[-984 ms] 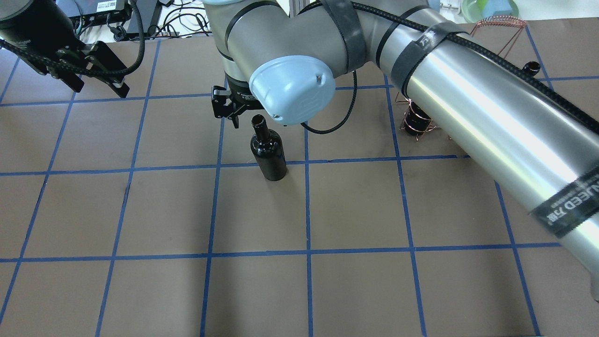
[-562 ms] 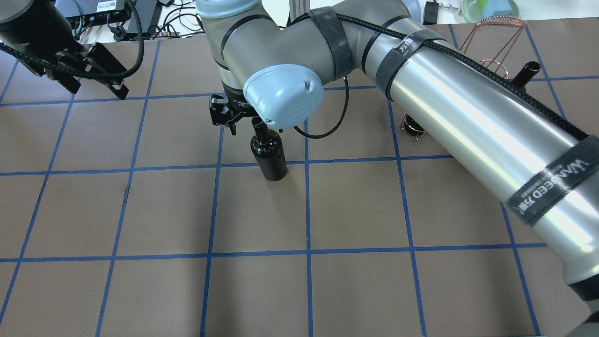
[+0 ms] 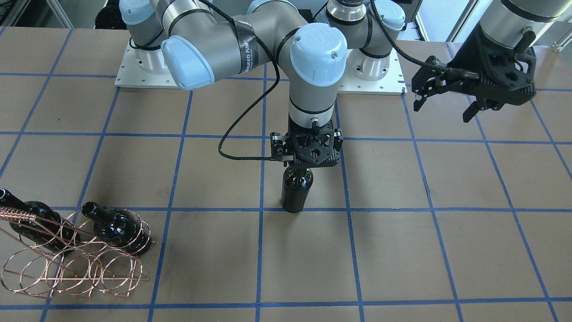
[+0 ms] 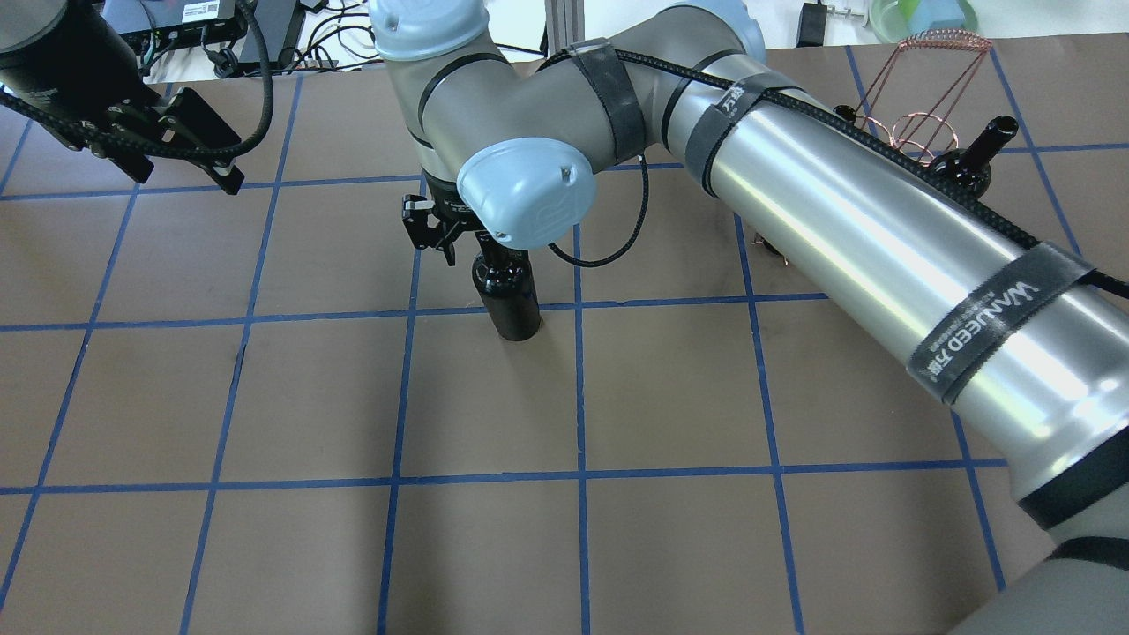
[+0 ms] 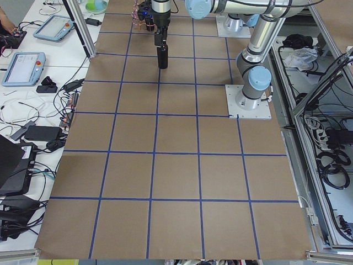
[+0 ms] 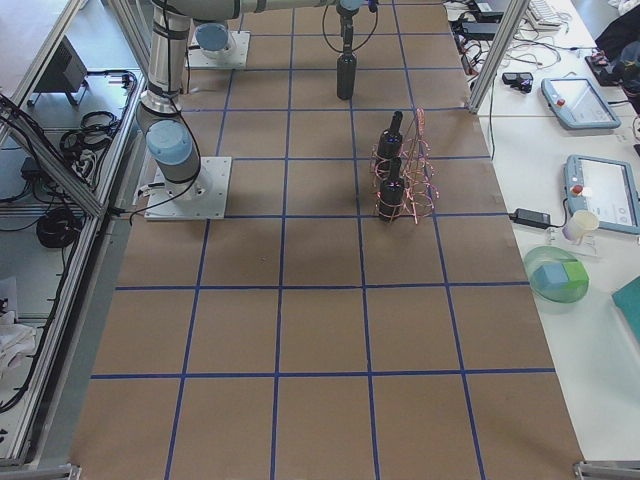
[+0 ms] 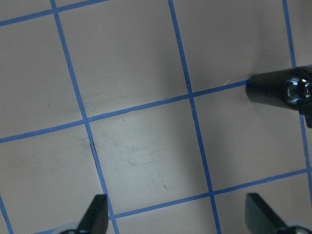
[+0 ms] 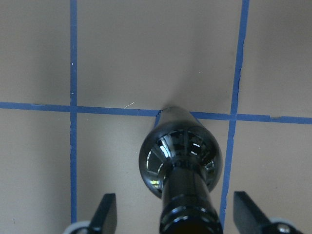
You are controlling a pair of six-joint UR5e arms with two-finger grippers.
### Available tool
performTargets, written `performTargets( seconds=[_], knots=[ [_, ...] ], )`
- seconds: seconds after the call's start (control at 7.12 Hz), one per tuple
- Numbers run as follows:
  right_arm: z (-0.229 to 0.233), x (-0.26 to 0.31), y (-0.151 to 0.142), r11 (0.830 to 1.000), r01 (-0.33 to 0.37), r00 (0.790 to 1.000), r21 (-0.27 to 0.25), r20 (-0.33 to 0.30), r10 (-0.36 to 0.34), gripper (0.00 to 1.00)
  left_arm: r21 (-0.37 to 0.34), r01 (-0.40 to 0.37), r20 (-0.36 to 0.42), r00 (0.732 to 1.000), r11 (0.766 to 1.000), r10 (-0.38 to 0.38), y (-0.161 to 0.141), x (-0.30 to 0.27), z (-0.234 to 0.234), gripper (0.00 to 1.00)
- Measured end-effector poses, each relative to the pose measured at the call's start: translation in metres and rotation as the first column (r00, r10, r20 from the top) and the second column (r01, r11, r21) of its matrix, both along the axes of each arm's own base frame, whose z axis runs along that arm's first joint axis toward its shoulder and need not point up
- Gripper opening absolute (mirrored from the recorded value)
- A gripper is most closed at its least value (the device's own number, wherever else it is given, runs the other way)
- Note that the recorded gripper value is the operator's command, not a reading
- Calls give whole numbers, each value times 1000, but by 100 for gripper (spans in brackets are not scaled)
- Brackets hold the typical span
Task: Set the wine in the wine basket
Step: 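Lower the right gripper around the bottle neck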
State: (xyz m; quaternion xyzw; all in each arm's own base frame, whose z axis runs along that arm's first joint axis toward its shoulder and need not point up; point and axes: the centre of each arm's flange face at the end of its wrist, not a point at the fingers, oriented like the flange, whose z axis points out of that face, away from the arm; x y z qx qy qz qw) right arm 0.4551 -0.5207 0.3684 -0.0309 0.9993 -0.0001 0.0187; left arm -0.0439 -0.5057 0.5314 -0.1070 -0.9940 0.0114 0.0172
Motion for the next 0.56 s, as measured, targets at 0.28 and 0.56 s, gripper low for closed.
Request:
performTargets(
  seconds=[0.28,0.56],
  knots=[
    [-3,0,0,1000,0,1000,4,-1,0,51,2,0,0,1000,1000,0,2,0,0,100],
    [-2,0,1,1000,1,1000,6,4,-1,18,8,0,-1,1000,1000,0,4,-1,-3,100]
  ],
)
